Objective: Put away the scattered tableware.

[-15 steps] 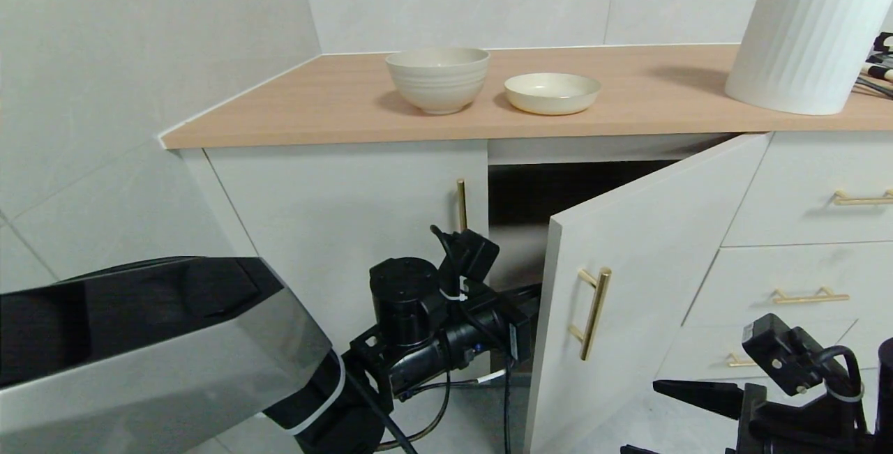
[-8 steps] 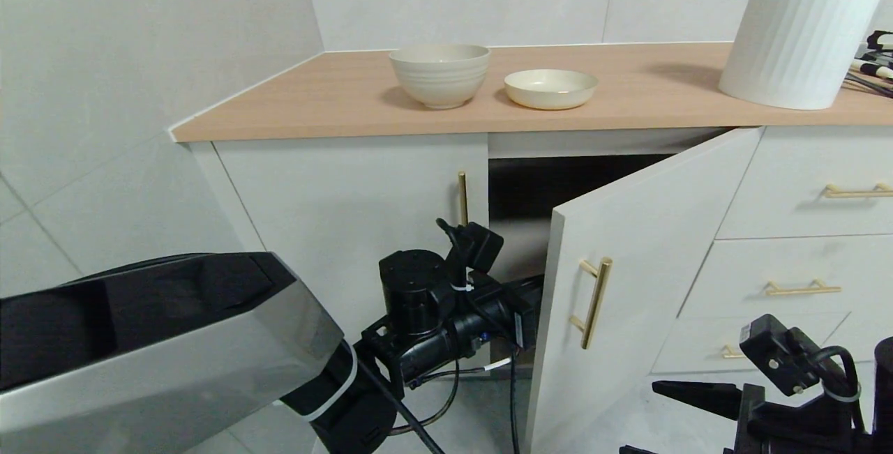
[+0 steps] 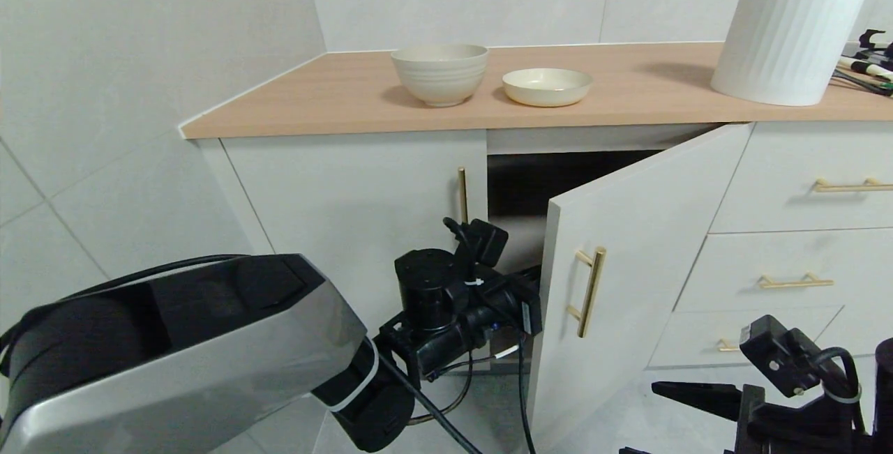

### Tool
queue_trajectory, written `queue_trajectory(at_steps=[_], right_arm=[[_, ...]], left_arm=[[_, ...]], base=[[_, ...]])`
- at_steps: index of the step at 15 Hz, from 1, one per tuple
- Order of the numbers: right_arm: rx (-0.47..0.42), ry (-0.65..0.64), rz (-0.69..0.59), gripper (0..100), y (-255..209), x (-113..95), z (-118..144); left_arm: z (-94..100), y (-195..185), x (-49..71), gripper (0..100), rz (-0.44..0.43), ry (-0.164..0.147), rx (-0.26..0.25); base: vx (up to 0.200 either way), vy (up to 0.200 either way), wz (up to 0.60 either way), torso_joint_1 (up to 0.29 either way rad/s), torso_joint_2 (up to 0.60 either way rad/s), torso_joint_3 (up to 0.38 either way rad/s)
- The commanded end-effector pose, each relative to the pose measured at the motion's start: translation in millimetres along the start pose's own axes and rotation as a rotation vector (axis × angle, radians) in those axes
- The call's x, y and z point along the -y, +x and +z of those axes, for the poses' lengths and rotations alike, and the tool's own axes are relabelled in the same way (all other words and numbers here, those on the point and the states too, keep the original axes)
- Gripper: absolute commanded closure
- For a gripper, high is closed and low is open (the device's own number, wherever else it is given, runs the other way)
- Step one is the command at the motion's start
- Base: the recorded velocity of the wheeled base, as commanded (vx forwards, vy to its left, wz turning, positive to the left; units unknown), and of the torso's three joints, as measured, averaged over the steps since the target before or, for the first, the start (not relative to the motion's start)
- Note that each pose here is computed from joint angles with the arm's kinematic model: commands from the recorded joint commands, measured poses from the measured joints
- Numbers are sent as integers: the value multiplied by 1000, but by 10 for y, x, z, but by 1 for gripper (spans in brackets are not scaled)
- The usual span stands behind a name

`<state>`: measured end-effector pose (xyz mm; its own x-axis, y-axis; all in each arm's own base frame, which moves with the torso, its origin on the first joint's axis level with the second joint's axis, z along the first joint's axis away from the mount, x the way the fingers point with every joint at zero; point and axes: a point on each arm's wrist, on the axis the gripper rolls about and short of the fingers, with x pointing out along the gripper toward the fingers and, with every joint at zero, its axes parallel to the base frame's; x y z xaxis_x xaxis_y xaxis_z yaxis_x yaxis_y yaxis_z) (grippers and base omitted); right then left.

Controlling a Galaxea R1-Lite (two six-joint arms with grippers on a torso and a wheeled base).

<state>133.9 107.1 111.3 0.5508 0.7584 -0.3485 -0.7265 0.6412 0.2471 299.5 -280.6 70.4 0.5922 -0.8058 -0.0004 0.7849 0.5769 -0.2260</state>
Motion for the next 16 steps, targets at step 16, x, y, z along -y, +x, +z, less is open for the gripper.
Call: queue_trajectory(at_steps=[16], right_arm=[[13,-103,319,0,-289,-427,-117]], left_arm=[[-4,25,249,100,-191,-19,-137]], base=[[0,0,0,0,0,0]])
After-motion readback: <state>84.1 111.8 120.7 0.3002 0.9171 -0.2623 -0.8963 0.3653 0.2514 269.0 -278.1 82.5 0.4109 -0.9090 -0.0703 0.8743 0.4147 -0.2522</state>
